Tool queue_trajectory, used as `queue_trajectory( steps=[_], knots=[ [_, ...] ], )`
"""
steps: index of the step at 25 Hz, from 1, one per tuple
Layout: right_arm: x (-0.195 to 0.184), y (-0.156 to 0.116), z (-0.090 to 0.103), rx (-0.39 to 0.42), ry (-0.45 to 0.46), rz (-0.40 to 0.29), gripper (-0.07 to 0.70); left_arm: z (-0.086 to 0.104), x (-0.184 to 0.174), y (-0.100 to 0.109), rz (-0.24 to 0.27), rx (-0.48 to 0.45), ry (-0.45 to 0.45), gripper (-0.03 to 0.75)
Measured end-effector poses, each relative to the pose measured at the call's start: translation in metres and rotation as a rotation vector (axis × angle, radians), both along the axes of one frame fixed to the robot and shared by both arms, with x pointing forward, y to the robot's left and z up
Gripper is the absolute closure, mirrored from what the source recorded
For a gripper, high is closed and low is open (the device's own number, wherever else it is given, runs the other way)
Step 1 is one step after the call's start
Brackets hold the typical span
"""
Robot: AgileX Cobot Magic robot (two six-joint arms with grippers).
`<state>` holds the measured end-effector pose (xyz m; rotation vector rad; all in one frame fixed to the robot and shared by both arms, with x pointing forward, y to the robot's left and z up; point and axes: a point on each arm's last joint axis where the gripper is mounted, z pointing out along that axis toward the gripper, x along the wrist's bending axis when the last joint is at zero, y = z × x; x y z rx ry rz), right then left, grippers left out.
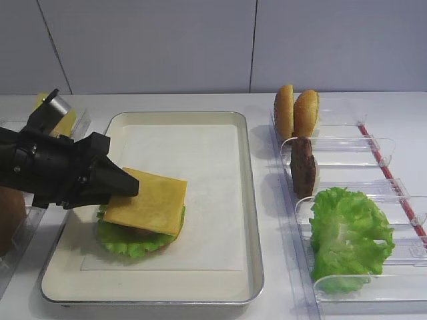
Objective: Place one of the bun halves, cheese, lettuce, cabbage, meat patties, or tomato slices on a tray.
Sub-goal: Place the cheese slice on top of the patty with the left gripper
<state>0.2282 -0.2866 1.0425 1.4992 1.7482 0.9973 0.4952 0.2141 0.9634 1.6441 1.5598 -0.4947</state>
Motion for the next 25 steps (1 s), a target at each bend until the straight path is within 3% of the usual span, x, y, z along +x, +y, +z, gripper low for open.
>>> queue_trajectory(
  steps=[15, 25],
  knots=[
    [0.0, 0.0, 0.0, 0.0, 0.0, 0.0, 0.374, 0.015, 0.014, 0.008, -0.058, 0.163, 0.021, 0.502],
    [0.0, 0.0, 0.0, 0.0, 0.0, 0.0, 0.374, 0.051, 0.028, 0.017, -0.126, 0.322, 0.096, 0.502]
  ],
)
